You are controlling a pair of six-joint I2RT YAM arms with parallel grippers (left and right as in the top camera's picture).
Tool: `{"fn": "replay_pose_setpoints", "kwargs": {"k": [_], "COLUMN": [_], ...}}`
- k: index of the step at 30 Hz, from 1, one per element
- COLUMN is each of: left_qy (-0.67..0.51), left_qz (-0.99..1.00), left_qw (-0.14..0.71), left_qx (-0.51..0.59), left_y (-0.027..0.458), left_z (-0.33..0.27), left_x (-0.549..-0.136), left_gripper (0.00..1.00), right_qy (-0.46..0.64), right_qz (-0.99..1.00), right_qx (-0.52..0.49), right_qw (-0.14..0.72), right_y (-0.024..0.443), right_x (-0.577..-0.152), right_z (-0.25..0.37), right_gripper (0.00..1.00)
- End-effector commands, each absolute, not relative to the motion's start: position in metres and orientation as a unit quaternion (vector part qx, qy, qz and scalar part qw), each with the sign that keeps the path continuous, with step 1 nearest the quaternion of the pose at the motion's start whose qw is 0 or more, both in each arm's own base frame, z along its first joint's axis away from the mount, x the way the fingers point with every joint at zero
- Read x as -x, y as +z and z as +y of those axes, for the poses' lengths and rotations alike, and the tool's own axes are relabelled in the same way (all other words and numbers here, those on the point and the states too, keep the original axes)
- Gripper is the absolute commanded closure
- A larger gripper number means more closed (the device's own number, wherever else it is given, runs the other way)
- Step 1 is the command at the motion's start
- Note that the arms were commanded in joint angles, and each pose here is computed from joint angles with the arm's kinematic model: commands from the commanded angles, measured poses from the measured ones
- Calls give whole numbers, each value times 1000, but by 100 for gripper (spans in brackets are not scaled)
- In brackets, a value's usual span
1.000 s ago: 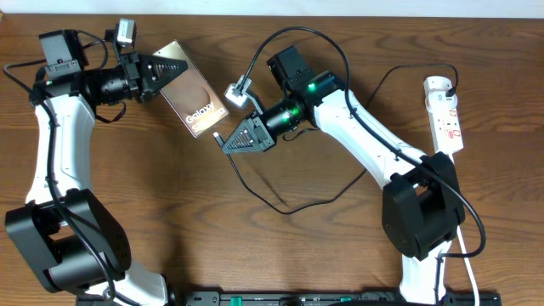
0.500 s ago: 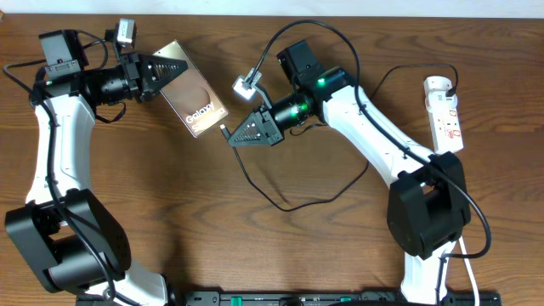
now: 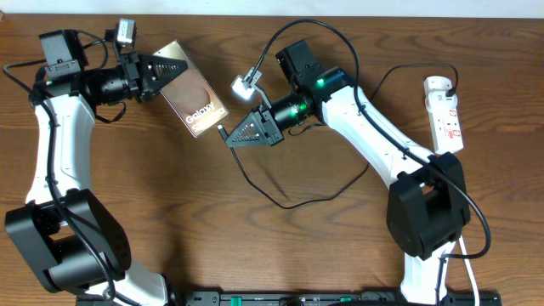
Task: Plug charger to phone and switch on socket
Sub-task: 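Align the USB-C plug with the phone's bottom port using the right gripper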
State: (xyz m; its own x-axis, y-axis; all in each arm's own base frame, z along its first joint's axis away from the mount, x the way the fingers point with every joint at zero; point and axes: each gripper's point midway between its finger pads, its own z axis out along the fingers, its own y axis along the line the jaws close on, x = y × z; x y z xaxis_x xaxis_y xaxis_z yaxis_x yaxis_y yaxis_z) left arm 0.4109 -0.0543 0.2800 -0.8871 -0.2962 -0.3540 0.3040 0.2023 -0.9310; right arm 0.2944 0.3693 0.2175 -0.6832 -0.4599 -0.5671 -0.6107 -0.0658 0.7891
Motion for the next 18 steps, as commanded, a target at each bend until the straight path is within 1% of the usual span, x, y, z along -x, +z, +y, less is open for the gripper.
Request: {"fn": "replay_pose_setpoints", "kwargs": {"k": [1, 18], "left_qy": [-643, -643], "left_qz": [726, 726], "left_qw": [245, 245], "left_qx": [-19, -19], "left_y": [290, 290], "left_z": [-53, -53], "left_x": [-410, -410], "left_gripper": [93, 93], "right_qy": [629, 619], "right_qz": [655, 666], "right_qx": [413, 408], "right_qw": [74, 75], "right_y": [238, 236], "right_x": [-284, -286], "right_z": [371, 381], "right_gripper": [99, 99]}}
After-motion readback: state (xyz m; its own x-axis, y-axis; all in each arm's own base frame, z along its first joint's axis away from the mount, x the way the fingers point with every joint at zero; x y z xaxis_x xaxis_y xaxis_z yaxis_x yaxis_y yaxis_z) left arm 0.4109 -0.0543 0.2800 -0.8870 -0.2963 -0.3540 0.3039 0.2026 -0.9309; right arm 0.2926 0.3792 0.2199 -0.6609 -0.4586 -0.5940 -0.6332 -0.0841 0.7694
